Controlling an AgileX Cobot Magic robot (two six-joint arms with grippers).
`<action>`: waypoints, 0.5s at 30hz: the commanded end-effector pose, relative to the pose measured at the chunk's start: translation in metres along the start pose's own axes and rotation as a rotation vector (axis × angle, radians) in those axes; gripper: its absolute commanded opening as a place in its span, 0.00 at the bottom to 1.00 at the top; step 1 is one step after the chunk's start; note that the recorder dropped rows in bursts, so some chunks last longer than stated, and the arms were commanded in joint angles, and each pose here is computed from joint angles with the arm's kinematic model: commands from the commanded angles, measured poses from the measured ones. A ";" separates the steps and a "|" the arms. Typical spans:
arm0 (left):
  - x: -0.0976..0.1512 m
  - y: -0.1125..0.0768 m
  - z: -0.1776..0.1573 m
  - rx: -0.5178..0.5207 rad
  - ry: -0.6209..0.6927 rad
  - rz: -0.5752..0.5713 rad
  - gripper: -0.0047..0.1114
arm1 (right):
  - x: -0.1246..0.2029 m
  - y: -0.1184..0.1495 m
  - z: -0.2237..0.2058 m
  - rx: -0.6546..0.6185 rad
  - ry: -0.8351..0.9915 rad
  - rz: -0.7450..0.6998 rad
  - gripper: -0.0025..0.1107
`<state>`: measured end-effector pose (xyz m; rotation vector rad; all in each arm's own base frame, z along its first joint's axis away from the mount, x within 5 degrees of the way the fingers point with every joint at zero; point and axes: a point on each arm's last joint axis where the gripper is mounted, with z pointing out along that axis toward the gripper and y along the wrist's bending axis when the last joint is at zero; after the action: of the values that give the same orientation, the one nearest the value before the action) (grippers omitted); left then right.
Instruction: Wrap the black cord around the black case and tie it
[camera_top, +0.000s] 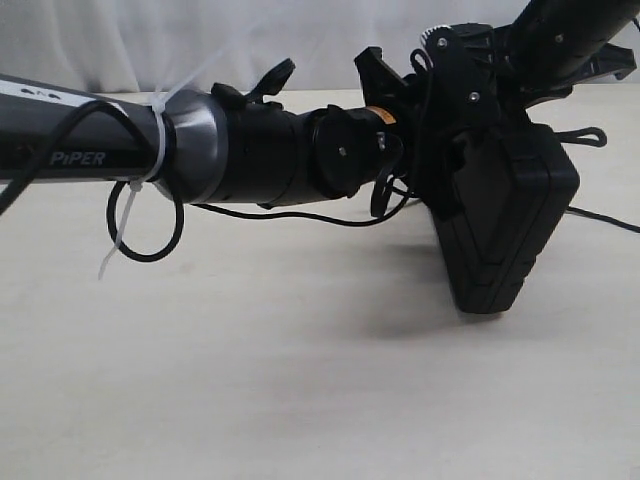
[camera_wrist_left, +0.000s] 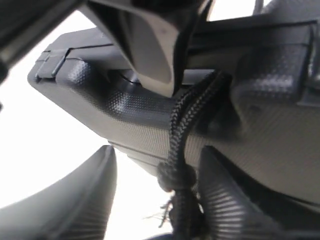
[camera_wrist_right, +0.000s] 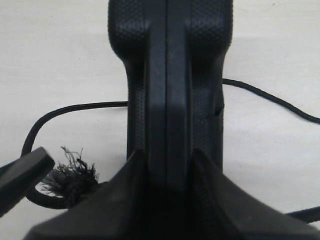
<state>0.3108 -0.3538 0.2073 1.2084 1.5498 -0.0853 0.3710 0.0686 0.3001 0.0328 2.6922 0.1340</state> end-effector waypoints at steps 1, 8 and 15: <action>-0.001 -0.004 -0.001 0.017 0.002 0.018 0.51 | -0.007 0.000 -0.008 -0.015 -0.060 0.002 0.06; -0.001 -0.008 -0.002 0.074 0.016 0.068 0.50 | -0.007 0.000 -0.008 -0.015 -0.060 0.002 0.06; -0.002 -0.006 -0.003 0.065 0.011 0.093 0.50 | -0.007 0.000 -0.008 -0.015 -0.060 0.002 0.06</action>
<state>0.3064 -0.3552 0.2024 1.3329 1.5235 -0.0737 0.3710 0.0686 0.3001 0.0328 2.6922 0.1340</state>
